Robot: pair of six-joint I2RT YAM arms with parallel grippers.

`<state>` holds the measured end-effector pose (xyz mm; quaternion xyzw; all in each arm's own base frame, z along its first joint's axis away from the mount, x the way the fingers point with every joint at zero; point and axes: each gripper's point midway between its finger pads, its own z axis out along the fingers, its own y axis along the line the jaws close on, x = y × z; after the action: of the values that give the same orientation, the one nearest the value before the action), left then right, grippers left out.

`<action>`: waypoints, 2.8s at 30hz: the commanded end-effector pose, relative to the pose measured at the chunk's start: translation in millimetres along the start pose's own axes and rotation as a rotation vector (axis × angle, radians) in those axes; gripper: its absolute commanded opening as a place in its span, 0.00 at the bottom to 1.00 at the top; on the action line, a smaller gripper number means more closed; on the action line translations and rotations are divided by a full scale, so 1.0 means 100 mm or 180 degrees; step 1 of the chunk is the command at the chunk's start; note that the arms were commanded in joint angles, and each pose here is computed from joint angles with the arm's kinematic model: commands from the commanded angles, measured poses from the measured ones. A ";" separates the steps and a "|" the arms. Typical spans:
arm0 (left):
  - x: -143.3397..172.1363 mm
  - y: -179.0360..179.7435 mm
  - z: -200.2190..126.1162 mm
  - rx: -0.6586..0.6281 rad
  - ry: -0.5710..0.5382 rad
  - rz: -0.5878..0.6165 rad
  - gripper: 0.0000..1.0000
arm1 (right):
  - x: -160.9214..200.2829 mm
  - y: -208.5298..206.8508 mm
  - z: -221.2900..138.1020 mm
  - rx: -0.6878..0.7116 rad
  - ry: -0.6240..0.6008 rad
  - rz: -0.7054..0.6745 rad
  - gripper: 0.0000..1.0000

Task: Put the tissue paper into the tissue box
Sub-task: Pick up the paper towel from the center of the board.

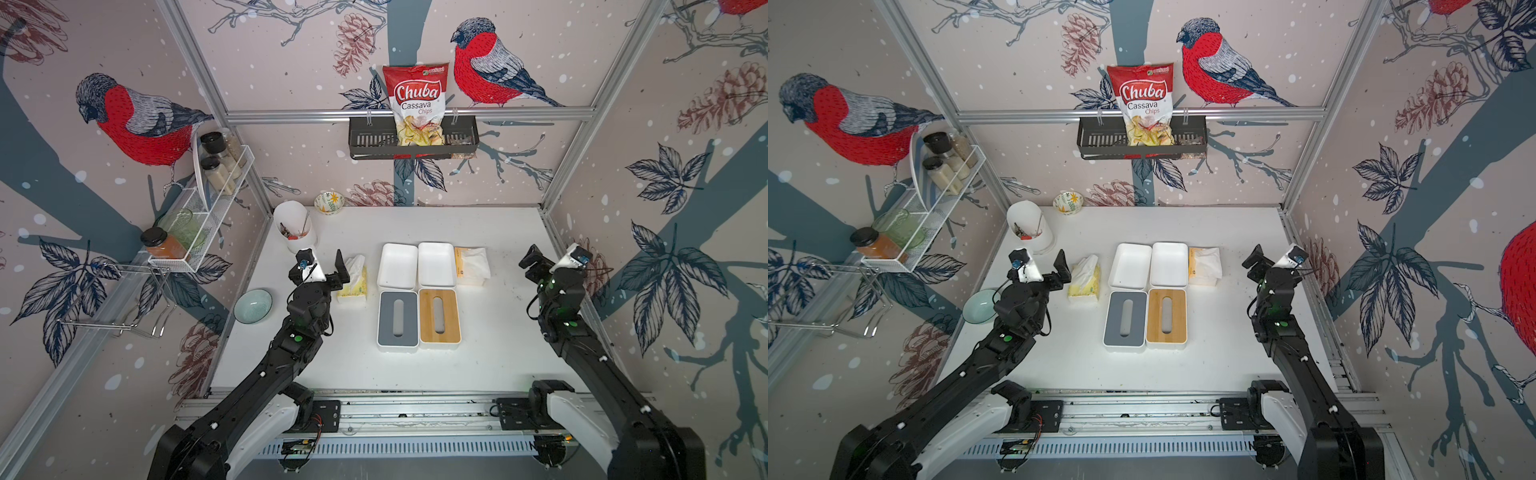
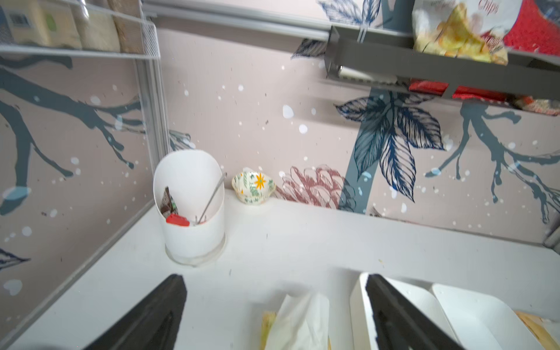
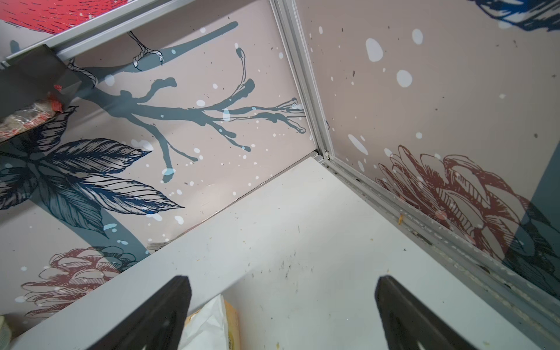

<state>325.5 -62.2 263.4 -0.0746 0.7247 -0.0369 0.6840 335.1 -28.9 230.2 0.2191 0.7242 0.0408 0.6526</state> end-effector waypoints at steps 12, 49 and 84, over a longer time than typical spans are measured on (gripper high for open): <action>0.98 0.29 -0.09 -0.0170 0.1662 -0.0505 0.69 | 0.40 0.55 0.19 -0.0834 0.0854 -0.0126 0.85; 1.98 0.34 0.63 0.0087 0.2761 -0.0834 0.52 | 0.54 0.58 0.24 -0.0982 0.1035 -0.0088 0.71; 1.45 0.00 0.46 0.0544 0.2399 -0.1050 0.00 | 0.62 0.60 0.28 -0.1031 0.1158 -0.0078 0.68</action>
<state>361.7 -72.5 100.7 -0.1256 0.9060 -0.2018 0.3502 372.4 40.3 182.4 0.0992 0.8218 0.1828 0.5304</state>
